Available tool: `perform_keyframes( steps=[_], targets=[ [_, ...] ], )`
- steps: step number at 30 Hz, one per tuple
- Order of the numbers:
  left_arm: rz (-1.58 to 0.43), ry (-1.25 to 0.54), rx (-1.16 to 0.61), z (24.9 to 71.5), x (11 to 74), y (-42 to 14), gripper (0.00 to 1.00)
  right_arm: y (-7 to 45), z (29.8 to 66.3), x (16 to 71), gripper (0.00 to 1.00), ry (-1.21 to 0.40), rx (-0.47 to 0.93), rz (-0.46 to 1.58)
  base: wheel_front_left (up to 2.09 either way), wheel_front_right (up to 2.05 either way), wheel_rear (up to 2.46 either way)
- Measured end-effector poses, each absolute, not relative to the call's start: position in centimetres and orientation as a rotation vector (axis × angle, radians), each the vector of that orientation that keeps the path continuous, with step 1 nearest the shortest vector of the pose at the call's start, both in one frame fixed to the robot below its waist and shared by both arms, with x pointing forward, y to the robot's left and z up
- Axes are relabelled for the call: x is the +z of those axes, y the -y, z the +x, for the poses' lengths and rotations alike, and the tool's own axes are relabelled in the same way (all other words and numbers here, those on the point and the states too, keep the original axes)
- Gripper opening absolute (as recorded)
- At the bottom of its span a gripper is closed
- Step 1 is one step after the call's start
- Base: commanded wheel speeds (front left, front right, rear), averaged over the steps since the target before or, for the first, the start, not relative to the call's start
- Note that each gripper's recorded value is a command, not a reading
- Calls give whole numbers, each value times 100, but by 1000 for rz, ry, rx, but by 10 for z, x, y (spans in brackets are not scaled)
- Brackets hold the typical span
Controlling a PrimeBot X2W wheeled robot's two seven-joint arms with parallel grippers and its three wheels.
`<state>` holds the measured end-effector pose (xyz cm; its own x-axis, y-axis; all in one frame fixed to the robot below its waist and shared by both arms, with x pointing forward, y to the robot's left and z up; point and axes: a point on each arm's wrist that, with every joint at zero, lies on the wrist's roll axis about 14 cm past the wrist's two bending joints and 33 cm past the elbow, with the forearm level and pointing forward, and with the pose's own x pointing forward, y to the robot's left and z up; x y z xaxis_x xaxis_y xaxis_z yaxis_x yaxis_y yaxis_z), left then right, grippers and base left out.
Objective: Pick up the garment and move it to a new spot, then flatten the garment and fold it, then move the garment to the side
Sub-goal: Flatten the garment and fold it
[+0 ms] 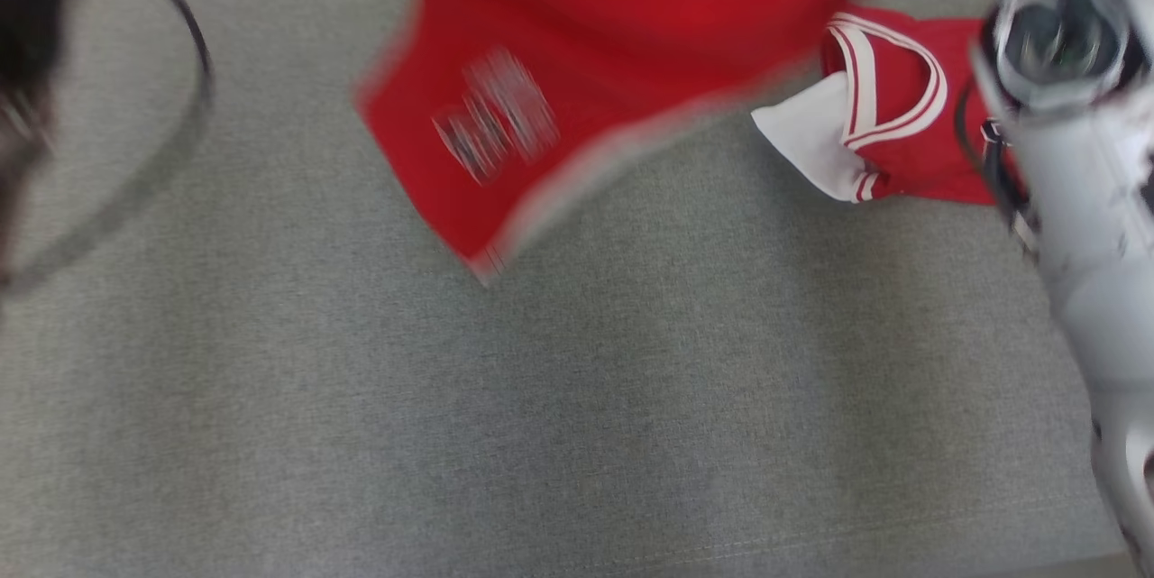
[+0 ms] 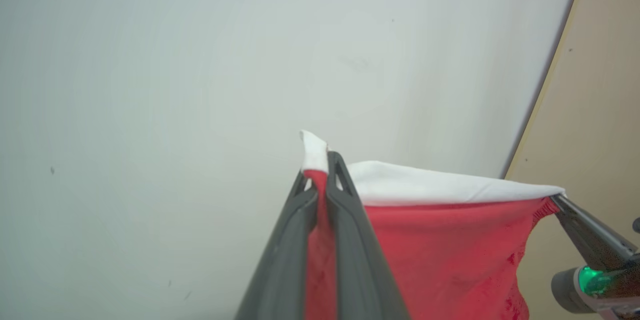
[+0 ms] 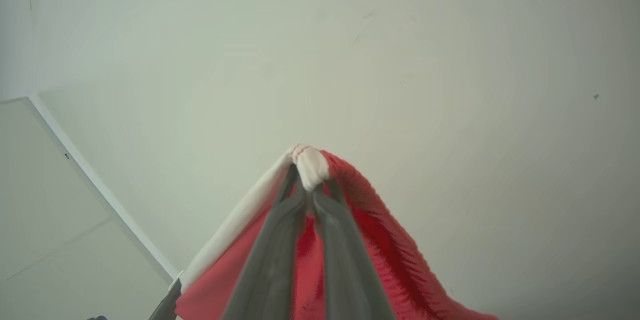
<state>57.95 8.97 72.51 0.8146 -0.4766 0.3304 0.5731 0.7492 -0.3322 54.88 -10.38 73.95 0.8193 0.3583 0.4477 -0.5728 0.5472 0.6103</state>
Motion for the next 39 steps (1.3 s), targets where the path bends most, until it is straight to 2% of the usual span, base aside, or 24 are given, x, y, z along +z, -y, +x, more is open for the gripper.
perform_keyframes(
  steps=[3,6,8,11,15,20,24,29,39],
  targets=[
    [-437,416,-577,594,787,-93,0,108,562,790,0,408,569,888,0,0,0],
    [-435,410,-572,604,772,-88,0,113,568,795,0,424,569,854,0,0,0],
    [-440,321,-568,607,728,-84,0,115,576,754,0,321,534,833,0,0,0],
    [-427,139,-554,592,644,-83,0,116,573,661,0,95,458,811,0,0,0],
    [-470,-43,-565,543,561,-78,0,122,544,567,0,-124,376,795,0,0,0],
    [-548,-175,-498,492,496,-87,0,122,502,500,0,-293,339,791,0,0,0],
    [-563,-244,-445,463,466,-97,0,110,477,485,0,-339,374,772,0,0,0],
    [-566,-254,-440,442,459,-95,0,113,448,467,0,-371,392,689,0,0,0],
    [-474,-334,-428,396,428,-105,0,108,390,449,0,-387,465,558,0,0,0]
  ],
)
